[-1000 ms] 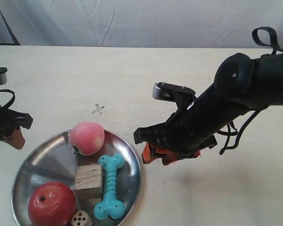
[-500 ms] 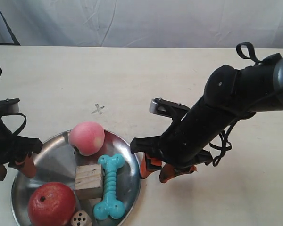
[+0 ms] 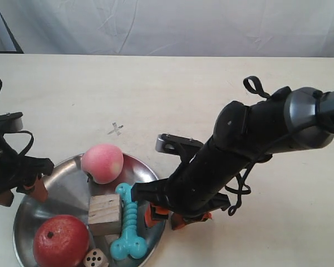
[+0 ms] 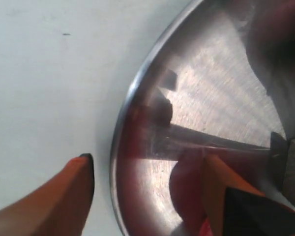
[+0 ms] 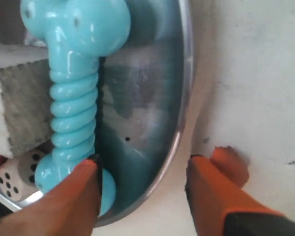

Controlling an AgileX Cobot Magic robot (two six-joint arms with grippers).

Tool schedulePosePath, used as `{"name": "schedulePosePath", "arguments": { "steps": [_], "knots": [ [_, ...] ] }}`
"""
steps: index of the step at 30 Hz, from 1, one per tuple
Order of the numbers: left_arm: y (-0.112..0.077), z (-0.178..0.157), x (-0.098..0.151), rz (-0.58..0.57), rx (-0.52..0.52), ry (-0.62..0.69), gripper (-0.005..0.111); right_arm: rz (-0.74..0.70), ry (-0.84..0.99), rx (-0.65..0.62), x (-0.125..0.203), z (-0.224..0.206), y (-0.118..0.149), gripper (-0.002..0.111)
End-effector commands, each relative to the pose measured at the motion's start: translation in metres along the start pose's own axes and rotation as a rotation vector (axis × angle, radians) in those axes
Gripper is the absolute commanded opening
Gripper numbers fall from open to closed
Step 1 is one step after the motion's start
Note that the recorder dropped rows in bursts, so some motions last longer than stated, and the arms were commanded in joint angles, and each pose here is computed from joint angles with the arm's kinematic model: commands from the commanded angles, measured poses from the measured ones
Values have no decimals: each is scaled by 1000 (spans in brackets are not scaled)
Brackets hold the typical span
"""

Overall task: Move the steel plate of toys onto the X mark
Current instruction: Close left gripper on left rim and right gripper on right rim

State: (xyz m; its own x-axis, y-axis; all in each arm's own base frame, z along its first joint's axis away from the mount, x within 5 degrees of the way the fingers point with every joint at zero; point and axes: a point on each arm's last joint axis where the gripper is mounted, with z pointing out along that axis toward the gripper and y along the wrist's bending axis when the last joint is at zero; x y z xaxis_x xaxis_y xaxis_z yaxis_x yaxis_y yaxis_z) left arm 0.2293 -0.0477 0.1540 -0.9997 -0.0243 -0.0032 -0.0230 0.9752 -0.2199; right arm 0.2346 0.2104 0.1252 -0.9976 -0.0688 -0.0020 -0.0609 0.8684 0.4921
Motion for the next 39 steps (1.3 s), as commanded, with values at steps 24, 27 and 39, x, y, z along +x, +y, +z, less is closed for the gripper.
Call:
{"name": "schedulePosePath", "arguments": {
  "steps": [24, 27, 39],
  "knots": [
    [6, 32, 5, -87, 15, 47, 60, -10, -76, 20, -6, 1, -2, 51],
    [4, 32, 4, -82, 36, 34, 60, -3, -64, 27, -6, 5, -4, 51],
    [5, 36, 3, -80, 35, 42, 60, 42, -43, 33, -1, 26, -2, 51]
  ]
}}
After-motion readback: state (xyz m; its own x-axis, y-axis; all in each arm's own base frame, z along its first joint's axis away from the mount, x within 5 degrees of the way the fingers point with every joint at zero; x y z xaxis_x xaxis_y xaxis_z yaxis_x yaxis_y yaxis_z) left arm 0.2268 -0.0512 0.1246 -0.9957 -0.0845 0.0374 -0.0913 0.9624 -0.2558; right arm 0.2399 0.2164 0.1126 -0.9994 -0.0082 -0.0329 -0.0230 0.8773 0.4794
